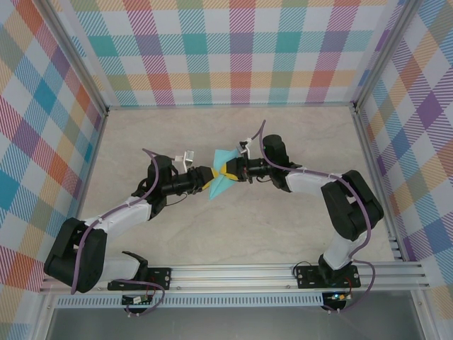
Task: Fold a paper plane with a square sheet of paper (pick it up from the middle)
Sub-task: Turn over the paper at the center of the table.
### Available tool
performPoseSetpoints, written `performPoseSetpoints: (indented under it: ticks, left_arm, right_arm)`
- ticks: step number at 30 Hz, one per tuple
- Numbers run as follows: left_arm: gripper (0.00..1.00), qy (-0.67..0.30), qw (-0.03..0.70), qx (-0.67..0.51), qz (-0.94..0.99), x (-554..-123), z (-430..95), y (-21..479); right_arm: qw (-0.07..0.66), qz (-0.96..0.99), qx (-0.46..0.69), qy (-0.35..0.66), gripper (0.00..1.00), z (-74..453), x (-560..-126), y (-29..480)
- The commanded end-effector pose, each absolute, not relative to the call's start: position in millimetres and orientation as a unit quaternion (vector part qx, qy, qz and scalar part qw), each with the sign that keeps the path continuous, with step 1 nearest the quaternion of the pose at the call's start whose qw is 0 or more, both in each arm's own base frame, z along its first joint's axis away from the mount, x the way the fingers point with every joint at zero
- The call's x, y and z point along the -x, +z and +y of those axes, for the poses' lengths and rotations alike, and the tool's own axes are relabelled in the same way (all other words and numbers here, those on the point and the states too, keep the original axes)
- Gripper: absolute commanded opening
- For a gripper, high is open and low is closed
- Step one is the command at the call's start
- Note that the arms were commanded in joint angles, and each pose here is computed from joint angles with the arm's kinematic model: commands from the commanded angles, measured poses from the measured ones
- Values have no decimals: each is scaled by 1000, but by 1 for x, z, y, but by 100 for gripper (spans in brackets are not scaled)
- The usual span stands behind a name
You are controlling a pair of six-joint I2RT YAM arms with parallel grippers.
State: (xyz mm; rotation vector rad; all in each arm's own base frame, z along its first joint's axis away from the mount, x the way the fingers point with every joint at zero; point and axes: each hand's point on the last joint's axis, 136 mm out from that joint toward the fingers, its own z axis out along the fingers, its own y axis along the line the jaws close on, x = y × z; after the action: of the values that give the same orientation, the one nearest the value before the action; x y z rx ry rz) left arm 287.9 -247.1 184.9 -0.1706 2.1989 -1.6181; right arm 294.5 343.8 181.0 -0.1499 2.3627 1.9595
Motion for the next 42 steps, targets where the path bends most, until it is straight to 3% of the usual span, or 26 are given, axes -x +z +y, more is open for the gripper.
performPoseSetpoints:
  ticks: [1,4,10,17,22,28,32,39,42]
  left_arm:
    - [22,-569,216,46,792,-287,-247,188]
    - [14,-559,218,45,799,-287,-245,184]
    - [8,-469,232,53,851,-291,-226,164]
    - [7,-185,244,59,950,-286,-165,135]
    - [6,-18,269,45,962,-289,-135,142]
    - [6,213,294,32,931,-299,-95,153]
    - [6,281,279,10,918,-306,-99,140]
    - [10,227,223,-5,948,-310,-141,81]
    - [22,174,203,2,964,-310,-161,61]
  right_arm:
    - [33,765,63,640,16,346,-294,184]
    - [33,774,58,629,21,344,-295,180]
    - [60,832,31,551,47,322,-295,161]
    - [126,913,-25,387,77,269,-302,128]
    - [146,929,-44,336,93,248,-299,116]
    - [155,937,-58,308,97,234,-296,108]
    - [156,941,-70,293,98,227,-294,102]
    - [169,946,-100,260,98,210,-291,96]
    - [172,947,-106,250,98,204,-289,96]
